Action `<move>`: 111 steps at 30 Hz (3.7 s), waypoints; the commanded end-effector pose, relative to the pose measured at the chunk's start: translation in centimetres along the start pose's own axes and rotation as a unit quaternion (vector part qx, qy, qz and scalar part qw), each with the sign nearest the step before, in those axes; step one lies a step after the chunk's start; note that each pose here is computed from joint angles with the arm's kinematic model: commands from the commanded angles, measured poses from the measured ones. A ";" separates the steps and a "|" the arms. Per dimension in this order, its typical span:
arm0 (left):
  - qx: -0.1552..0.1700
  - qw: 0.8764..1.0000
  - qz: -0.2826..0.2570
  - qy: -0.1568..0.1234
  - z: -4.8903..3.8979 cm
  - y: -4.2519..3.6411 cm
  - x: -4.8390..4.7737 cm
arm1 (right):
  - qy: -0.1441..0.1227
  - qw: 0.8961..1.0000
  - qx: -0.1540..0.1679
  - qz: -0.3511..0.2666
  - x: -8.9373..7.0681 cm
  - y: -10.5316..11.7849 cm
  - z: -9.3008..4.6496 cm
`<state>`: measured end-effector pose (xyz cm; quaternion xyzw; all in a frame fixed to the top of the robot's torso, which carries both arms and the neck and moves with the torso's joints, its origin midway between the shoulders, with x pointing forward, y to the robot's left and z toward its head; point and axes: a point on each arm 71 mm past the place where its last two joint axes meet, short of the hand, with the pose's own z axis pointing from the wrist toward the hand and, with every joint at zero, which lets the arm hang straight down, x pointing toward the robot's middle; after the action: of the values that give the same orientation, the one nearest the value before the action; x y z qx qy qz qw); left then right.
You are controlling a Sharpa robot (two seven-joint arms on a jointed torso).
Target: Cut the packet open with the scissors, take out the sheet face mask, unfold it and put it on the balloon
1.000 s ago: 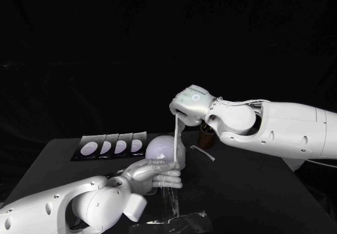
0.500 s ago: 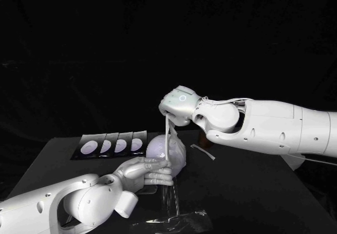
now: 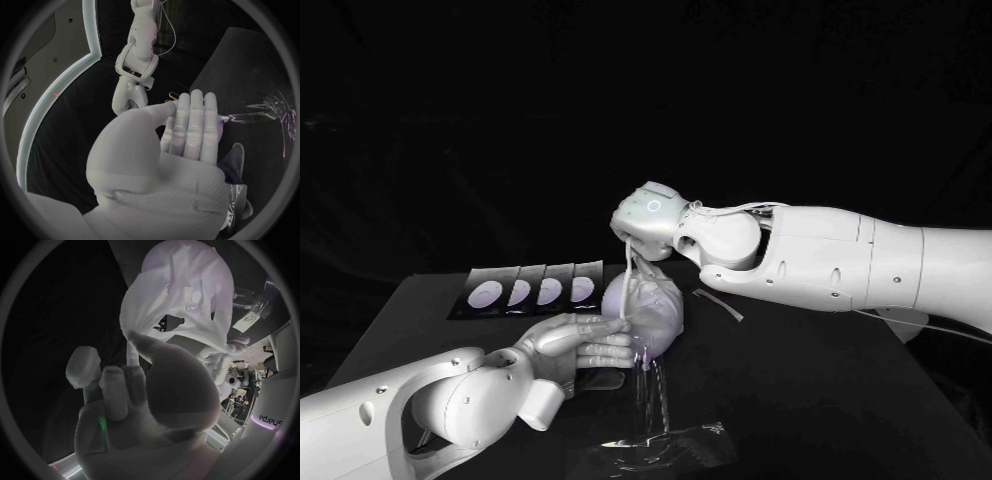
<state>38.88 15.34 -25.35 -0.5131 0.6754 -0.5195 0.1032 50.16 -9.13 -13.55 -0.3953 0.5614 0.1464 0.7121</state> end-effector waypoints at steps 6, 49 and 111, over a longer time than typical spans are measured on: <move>-0.002 1.000 0.003 -0.008 -0.57 -0.03 -0.96 | 0.010 1.000 -0.020 0.005 0.9 1.5 1.1; 0.008 0.998 0.002 -0.066 -0.41 0.07 -2.95 | 0.008 1.000 0.022 -0.002 2.4 1.5 3.4; -0.042 0.996 0.033 -0.073 -0.63 0.33 -4.45 | 0.053 0.996 0.069 0.021 6.0 0.8 4.2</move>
<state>40.41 19.42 -27.15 -0.5457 0.6907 -0.4477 0.1571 54.46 -6.93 -19.32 -0.3442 0.6223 0.0996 0.6960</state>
